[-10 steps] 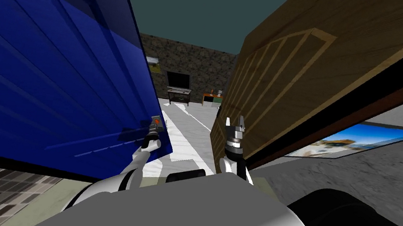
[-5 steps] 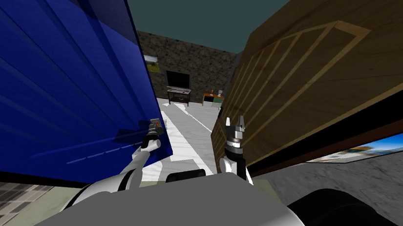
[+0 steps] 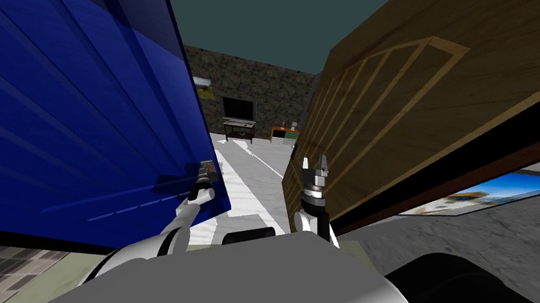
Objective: Push the door open
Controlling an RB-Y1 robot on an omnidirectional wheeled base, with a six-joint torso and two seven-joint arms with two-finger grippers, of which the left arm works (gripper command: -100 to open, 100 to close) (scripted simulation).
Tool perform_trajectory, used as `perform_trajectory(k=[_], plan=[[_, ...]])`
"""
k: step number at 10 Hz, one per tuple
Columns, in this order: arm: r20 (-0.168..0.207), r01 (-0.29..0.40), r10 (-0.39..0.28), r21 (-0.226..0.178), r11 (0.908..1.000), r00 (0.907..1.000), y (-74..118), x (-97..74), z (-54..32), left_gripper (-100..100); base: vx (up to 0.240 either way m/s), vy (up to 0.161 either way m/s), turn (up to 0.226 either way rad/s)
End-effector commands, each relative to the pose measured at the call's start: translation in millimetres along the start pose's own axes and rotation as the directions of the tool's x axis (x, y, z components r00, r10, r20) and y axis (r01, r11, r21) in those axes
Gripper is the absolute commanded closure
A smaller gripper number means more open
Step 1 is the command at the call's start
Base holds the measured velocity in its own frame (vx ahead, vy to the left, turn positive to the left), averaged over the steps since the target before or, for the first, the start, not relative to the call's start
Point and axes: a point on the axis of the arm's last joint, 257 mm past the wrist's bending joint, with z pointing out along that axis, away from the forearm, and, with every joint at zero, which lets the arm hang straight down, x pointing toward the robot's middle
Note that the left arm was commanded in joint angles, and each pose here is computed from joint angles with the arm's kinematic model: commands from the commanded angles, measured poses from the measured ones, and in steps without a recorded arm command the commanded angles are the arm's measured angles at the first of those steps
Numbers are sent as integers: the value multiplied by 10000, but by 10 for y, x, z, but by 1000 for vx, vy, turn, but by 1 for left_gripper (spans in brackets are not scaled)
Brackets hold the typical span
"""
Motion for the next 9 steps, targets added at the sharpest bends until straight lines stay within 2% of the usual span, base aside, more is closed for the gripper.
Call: perform_trajectory(k=[1, 3, 5, 9], plan=[[329, 12, -15, 90, 10000, 9995, -41, -153, 7, 100, 170, -10, -29], [681, 35, -40, 82, 10000, 9977, -35, -328, -5, 100, 184, -7, -24], [1219, 65, -74, 71, 10000, 9925, -25, -599, -31, 100, 209, 11, -62], [2224, 105, -115, 55, 9999, 9749, -11, -1114, -113, 100, 207, -5, -44]])
